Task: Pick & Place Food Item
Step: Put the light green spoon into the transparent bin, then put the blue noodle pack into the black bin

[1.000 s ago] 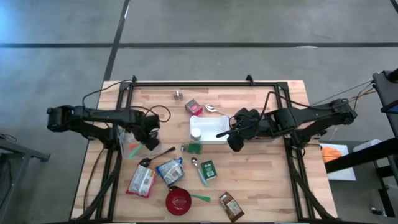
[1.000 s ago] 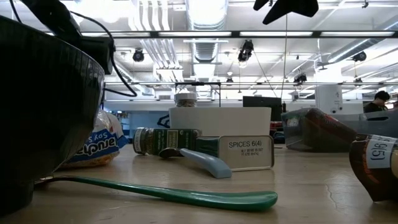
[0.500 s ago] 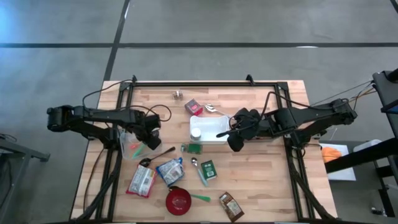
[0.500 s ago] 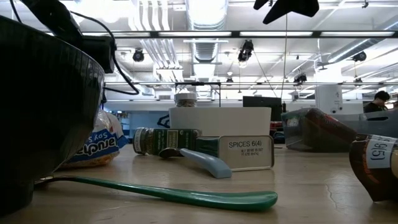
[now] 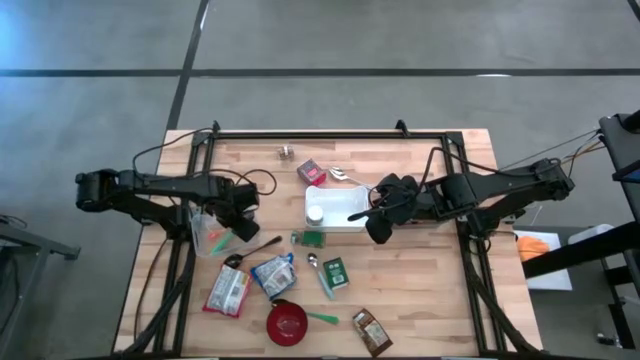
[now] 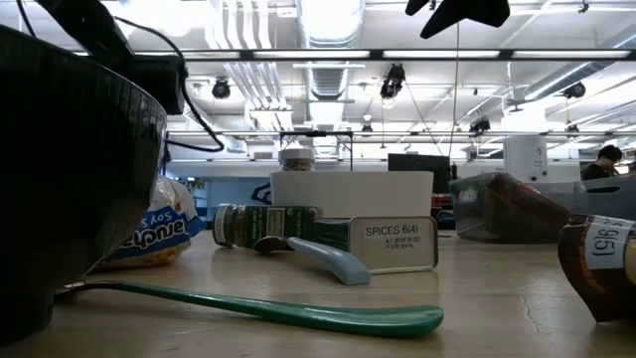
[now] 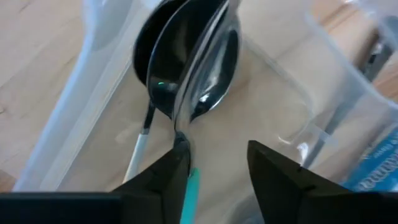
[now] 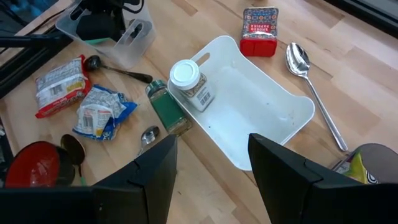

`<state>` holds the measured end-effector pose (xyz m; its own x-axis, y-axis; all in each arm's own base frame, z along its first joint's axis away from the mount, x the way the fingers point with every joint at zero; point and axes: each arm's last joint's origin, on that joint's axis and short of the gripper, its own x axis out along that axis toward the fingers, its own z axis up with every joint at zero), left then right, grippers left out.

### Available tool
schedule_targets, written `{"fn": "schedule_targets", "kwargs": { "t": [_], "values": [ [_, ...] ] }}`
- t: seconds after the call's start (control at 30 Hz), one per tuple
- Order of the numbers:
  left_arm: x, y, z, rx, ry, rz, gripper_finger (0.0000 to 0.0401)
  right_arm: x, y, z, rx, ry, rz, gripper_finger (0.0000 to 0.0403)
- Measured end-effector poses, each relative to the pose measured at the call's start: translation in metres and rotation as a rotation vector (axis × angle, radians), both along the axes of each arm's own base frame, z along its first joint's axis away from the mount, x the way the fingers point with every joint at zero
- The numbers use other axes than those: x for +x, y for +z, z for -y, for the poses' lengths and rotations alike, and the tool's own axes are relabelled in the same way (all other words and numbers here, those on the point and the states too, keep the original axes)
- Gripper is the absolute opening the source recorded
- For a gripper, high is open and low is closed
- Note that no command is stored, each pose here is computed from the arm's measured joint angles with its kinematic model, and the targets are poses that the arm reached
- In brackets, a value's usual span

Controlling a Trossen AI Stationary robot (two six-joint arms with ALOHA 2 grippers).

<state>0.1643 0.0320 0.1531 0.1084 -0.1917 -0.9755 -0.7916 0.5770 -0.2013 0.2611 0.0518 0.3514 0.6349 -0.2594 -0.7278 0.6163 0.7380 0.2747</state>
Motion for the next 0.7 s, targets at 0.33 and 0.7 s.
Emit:
{"fn": "schedule_targets", "kwargs": {
  "t": [0.33,0.7],
  "values": [
    [0.005,0.017,-0.001,-0.004,-0.006,-0.011,0.0239,0.0,0.0,0.0,0.017,-0.024,0.007,0.0196],
    [0.015,0.051,-0.003,0.005,-0.083,0.006,0.0254,-0.001,-0.001,0.0,0.023,-0.035,0.002,0.0196]
  ]
}}
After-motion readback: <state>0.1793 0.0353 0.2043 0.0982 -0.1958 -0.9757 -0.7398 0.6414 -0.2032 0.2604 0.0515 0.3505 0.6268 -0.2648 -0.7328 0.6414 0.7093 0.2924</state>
